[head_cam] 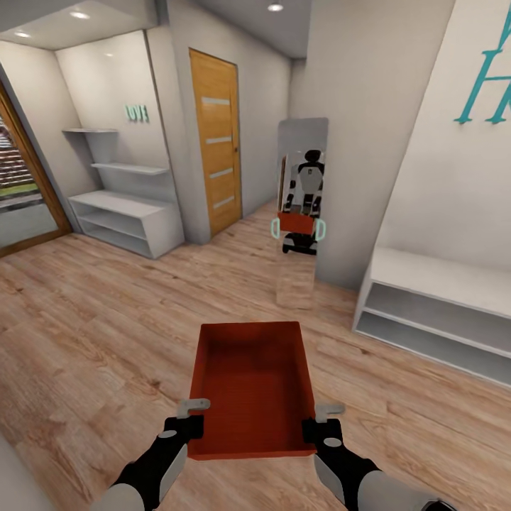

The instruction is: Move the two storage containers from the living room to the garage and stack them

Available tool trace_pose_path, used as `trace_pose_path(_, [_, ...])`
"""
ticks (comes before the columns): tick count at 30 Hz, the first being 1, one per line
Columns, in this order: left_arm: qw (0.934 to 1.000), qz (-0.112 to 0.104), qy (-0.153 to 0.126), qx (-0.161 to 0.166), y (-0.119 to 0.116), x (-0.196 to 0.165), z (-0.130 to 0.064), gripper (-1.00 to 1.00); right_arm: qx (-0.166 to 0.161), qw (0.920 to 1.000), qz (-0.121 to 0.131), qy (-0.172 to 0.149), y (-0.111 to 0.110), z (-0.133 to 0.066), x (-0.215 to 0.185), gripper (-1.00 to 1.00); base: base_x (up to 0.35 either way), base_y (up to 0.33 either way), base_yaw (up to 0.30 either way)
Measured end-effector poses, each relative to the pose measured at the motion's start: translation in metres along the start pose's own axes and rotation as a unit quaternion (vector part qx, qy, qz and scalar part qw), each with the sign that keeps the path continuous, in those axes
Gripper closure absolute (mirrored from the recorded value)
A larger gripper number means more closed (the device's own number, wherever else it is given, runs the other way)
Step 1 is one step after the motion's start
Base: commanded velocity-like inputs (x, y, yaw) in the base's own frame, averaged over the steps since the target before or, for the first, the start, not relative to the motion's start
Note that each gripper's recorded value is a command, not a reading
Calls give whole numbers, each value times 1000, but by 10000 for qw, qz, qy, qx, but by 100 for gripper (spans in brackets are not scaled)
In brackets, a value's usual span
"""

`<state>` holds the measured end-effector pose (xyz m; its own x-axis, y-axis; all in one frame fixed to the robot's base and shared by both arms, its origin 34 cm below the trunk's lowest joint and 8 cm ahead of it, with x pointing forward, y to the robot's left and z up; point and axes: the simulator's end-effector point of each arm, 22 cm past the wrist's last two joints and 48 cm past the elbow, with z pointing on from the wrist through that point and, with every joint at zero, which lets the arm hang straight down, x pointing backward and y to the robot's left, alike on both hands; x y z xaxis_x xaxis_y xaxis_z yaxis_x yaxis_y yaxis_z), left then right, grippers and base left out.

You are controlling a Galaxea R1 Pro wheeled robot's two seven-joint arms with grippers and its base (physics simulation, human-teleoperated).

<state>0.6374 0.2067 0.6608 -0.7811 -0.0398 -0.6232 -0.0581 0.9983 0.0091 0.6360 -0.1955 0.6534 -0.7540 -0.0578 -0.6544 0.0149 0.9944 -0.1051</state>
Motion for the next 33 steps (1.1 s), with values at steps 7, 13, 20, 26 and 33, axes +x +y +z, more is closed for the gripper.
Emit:
trace_pose_path(7, [10000, 0, 0, 0, 0, 0, 0, 100, 0, 10000, 0, 0, 0, 0, 0, 100, 322, 0, 0])
trace_pose_path(13, [10000, -2, 0, 0, 0, 0, 0, 100, 0, 10000, -3, 0, 0, 0, 0, 100, 322, 0, 13])
trace_pose_path(20, [10000, -1, 0, -1, 0, 0, 0, 100, -2, 10000, -3, 1, 0, 0, 0, 100, 322, 0, 221])
trace_pose_path(26, [10000, -2, 1, -1, 0, 0, 0, 100, -2, 10000, -4, 1, 0, 0, 0, 100, 322, 0, 267])
trace_pose_path(33, [10000, -1, 2, -1, 0, 0, 0, 100, -2, 10000, -3, 3, 0, 0, 0, 100, 322, 0, 268])
